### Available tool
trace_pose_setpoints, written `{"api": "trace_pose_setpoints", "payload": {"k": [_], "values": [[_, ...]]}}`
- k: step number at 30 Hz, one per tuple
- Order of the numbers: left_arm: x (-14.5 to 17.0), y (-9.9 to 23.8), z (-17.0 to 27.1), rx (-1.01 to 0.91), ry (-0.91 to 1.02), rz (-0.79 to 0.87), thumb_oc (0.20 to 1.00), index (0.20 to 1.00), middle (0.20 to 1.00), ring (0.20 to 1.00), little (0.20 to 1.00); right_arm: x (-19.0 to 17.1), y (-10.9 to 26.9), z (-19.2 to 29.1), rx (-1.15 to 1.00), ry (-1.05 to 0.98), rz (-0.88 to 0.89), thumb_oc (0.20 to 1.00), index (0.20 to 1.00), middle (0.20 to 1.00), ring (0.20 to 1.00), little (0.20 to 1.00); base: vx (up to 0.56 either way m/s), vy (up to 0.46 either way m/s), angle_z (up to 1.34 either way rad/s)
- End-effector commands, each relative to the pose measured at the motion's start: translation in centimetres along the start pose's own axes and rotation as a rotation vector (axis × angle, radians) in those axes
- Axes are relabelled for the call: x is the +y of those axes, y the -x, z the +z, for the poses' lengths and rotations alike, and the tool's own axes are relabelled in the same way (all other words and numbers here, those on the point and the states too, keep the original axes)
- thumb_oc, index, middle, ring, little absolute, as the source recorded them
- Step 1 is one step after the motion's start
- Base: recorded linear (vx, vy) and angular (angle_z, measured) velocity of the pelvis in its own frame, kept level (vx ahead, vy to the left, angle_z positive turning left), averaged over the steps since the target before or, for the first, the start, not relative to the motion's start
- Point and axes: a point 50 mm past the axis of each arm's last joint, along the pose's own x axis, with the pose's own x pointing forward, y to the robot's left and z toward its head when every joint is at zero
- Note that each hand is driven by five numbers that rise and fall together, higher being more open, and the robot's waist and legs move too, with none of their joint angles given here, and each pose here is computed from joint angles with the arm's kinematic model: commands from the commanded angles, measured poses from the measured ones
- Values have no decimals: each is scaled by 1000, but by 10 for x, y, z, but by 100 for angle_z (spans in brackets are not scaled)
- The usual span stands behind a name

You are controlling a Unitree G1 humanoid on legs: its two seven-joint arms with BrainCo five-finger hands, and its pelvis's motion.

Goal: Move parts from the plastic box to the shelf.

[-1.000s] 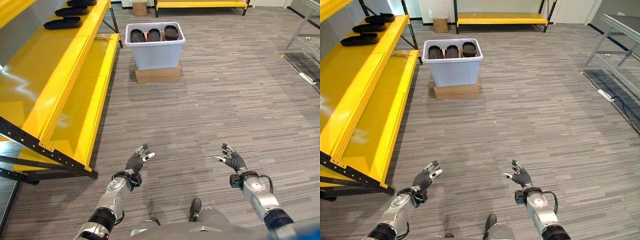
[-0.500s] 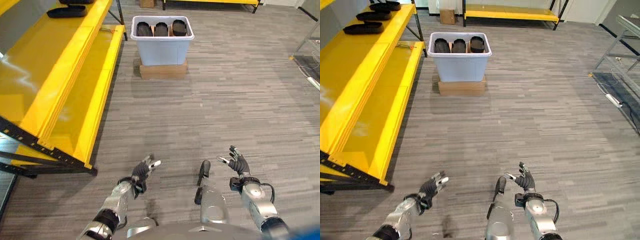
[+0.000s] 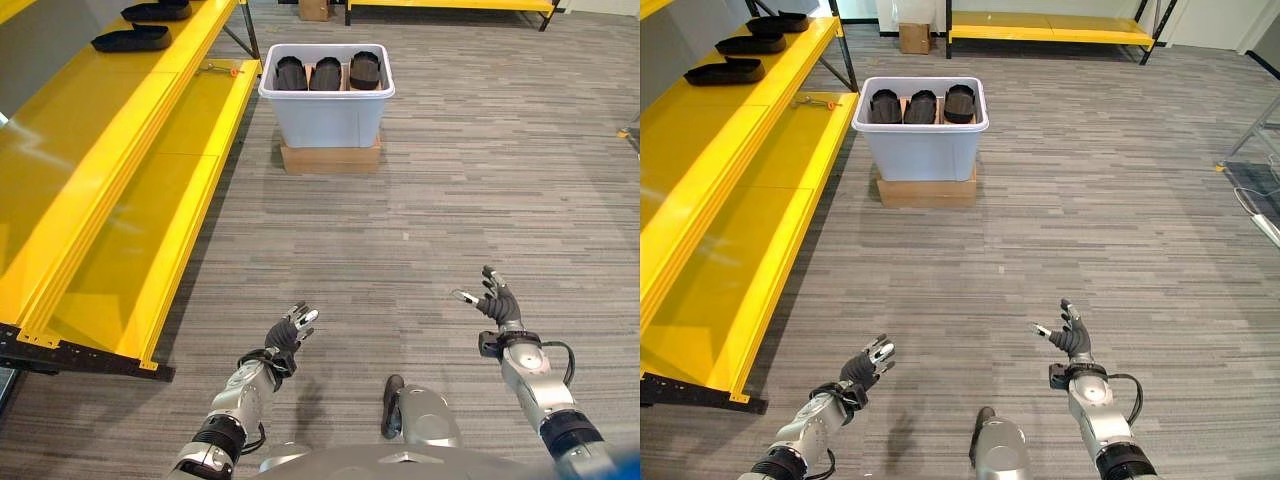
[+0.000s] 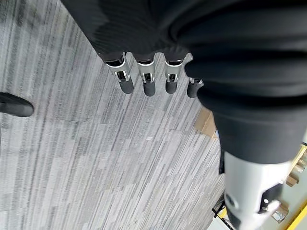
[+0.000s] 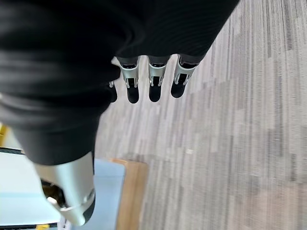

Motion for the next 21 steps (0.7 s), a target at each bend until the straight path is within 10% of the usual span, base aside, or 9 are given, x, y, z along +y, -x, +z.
{"api": "trace_pose_setpoints", "payload": {"k": [1,21], "values": [[-7,-1,1,-45,26,-5,1000,1000,1000,1000,1000,-6,3,-3,-14,42,18,1000,1000,1000,1000,1000,295,-364,1],[9,3,4,-96,290,118,1000,1000,1000,1000,1000,-3,20,-40,169,40,118,1000,1000,1000,1000,1000,260,133,-20]]}}
